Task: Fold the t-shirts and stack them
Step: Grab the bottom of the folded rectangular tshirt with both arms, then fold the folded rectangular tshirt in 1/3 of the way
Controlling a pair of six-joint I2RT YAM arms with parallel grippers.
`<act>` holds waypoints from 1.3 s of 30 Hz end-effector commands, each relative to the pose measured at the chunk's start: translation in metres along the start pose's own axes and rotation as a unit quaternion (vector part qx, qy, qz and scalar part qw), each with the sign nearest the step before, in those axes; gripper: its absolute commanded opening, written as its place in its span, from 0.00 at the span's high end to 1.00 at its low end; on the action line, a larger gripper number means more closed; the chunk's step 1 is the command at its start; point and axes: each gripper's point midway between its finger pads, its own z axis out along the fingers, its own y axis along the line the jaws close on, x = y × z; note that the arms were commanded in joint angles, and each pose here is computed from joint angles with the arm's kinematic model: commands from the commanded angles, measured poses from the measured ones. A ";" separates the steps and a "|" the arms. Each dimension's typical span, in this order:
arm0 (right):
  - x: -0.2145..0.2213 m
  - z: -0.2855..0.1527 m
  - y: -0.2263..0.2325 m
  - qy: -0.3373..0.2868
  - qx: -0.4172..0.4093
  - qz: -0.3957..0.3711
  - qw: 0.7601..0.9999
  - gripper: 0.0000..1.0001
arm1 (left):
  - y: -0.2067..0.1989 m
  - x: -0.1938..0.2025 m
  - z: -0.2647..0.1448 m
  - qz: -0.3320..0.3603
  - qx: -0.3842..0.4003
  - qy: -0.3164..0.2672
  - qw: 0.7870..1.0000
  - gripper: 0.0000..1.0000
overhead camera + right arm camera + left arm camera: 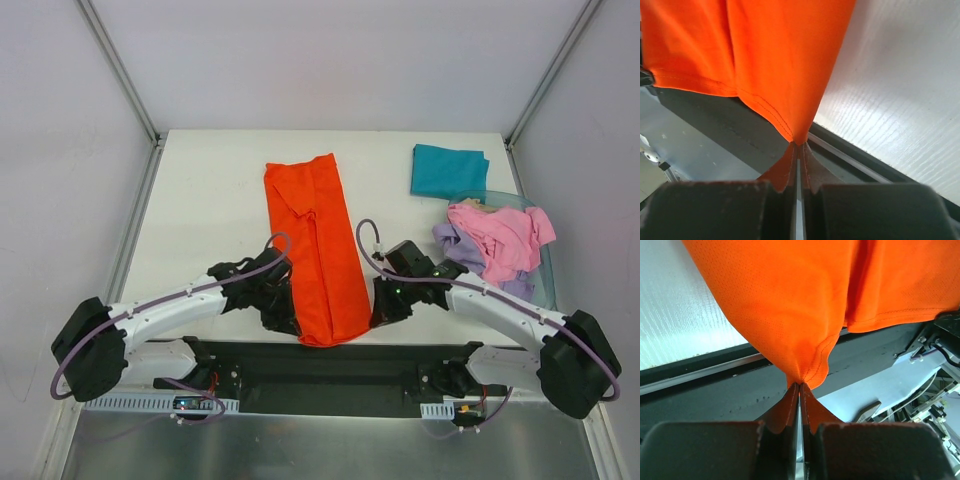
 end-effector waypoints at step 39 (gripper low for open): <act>-0.324 -0.016 0.024 -0.215 0.078 -0.038 0.973 0.99 | 0.004 -0.279 -0.084 -0.013 -0.032 -0.227 0.973 1.00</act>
